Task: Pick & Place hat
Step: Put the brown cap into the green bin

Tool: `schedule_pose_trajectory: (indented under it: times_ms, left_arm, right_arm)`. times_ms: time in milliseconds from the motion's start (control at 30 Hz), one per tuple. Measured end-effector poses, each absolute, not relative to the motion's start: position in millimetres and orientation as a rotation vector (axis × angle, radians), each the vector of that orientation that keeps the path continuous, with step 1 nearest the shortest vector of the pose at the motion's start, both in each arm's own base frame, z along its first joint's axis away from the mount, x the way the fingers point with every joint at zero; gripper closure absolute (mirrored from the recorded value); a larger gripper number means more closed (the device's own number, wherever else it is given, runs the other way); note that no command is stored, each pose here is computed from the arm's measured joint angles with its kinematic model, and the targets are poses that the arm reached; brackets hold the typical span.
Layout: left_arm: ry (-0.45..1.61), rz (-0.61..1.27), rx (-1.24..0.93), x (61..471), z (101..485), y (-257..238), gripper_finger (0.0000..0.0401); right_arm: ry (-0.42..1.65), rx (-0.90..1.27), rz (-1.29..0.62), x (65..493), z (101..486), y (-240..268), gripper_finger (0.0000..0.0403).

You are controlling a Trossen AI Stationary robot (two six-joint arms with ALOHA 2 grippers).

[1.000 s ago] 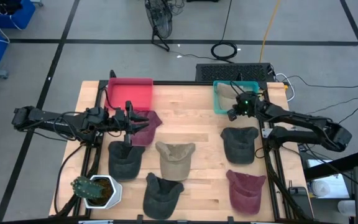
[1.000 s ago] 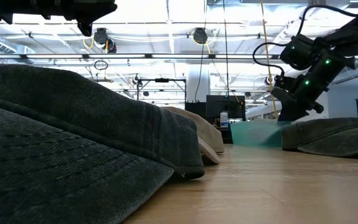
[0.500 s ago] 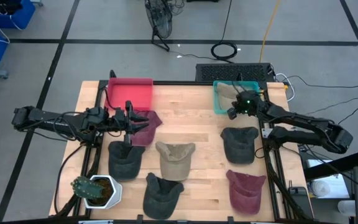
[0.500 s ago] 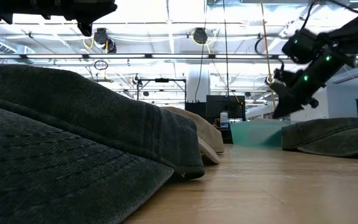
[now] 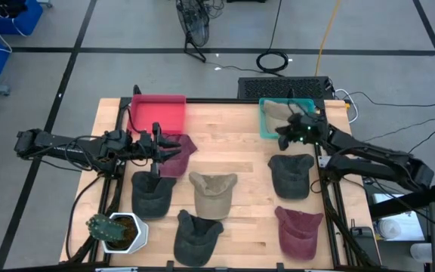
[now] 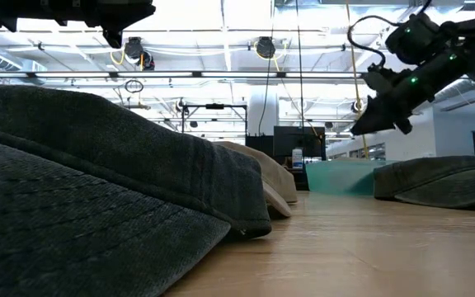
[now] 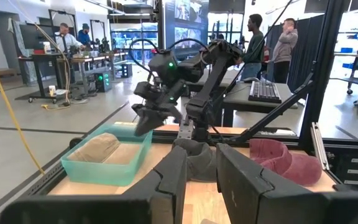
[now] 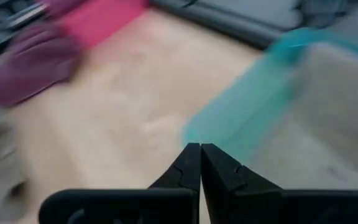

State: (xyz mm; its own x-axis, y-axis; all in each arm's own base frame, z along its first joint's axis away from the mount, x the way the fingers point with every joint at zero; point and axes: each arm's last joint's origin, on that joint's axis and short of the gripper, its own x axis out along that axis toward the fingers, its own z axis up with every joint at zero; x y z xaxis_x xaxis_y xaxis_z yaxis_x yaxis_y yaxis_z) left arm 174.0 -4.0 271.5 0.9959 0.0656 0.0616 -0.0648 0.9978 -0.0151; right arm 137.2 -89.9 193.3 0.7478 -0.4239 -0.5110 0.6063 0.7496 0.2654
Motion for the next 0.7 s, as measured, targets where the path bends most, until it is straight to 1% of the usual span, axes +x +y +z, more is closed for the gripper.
schedule_pose_trajectory:
  times_ms: [167,367,567,700]
  left_arm:
    - [-0.062,0.065,-0.013,174.0,271.5,-4.0,0.0311]
    - [-0.062,0.065,-0.013,174.0,271.5,-4.0,0.0311]
    - [-0.055,0.057,-0.023,174.1,270.8,-4.2,0.0311]
    - [0.026,-0.066,-0.039,176.3,262.3,-9.8,0.0311]
  right_arm:
    - [0.464,0.385,-0.42,151.4,193.2,-69.9,0.0399]
    - [0.423,0.318,-0.236,175.0,194.3,-44.0,0.0399]
    - [0.439,0.245,-0.194,189.9,186.6,-28.4,0.0398]
    - [0.434,0.214,-0.132,197.2,183.9,-18.2,0.0398]
